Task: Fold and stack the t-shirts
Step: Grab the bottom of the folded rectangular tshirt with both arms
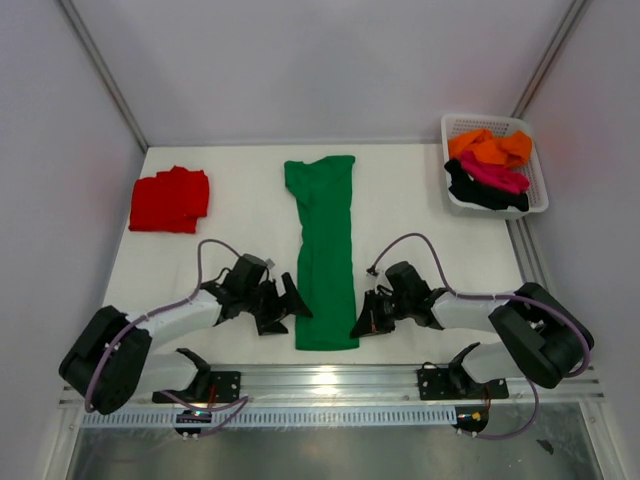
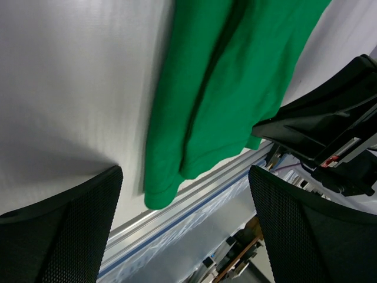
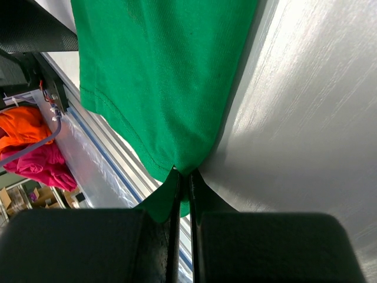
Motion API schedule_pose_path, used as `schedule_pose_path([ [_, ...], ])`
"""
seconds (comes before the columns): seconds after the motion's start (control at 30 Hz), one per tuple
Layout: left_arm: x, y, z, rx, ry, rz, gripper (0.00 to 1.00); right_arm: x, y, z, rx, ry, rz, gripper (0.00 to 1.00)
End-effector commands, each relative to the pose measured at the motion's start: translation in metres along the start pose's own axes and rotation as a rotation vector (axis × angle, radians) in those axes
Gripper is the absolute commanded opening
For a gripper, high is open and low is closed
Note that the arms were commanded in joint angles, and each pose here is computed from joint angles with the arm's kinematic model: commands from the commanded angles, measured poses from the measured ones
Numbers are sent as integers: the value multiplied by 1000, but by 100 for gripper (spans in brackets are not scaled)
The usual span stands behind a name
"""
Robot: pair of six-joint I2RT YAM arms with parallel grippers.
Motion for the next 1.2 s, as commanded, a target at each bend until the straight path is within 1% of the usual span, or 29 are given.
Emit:
schedule_pose_path([
  [0.0,-2,9,21,-92,-10,38,92,1,-10,1,84,-15,-23,3],
  [0.13,0,13,26,-151,10,42,91,2,-11,0,95,-14,-28,3],
  [0.2,1,16,23,-183,20,47,88,2,-11,-1,100,-15,-30,3],
  [0.23,2,16,21,-190,22,51,86,2,-12,-1,103,-15,-27,3],
  [0.33,3,18,17,-228,28,62,75,2,-12,-1,109,-13,-34,3],
  [0.37,3,18,15,-232,26,66,58,1,-12,-1,111,-11,-34,3],
  [0.4,4,21,13,-265,32,63,43,1,-12,0,110,-10,-34,3],
  [0.43,4,22,11,-281,32,57,32,1,-12,0,110,-11,-34,3],
  [0.47,4,19,9,-282,33,66,25,0,-11,0,108,-14,-36,3],
  [0.77,6,20,6,-292,38,65,28,-3,-9,1,102,-17,-42,3],
  [1.03,7,17,15,-217,43,42,30,-4,-9,1,102,-17,-40,3],
  [1.13,6,16,17,-175,33,38,32,-3,-10,1,102,-14,-37,3],
  [1.17,9,18,18,-165,45,24,37,-3,-10,2,102,-16,-35,3],
])
Point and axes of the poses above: each gripper's point midway between its finger pads, its own z axis out along the fingers, its own y axis along the line the jaws close on, x = y × z, the point moved 8 cm from there along -z, back along the fingers, and after that the axes turned 3 degrees about -z, right-handed, at the moved point
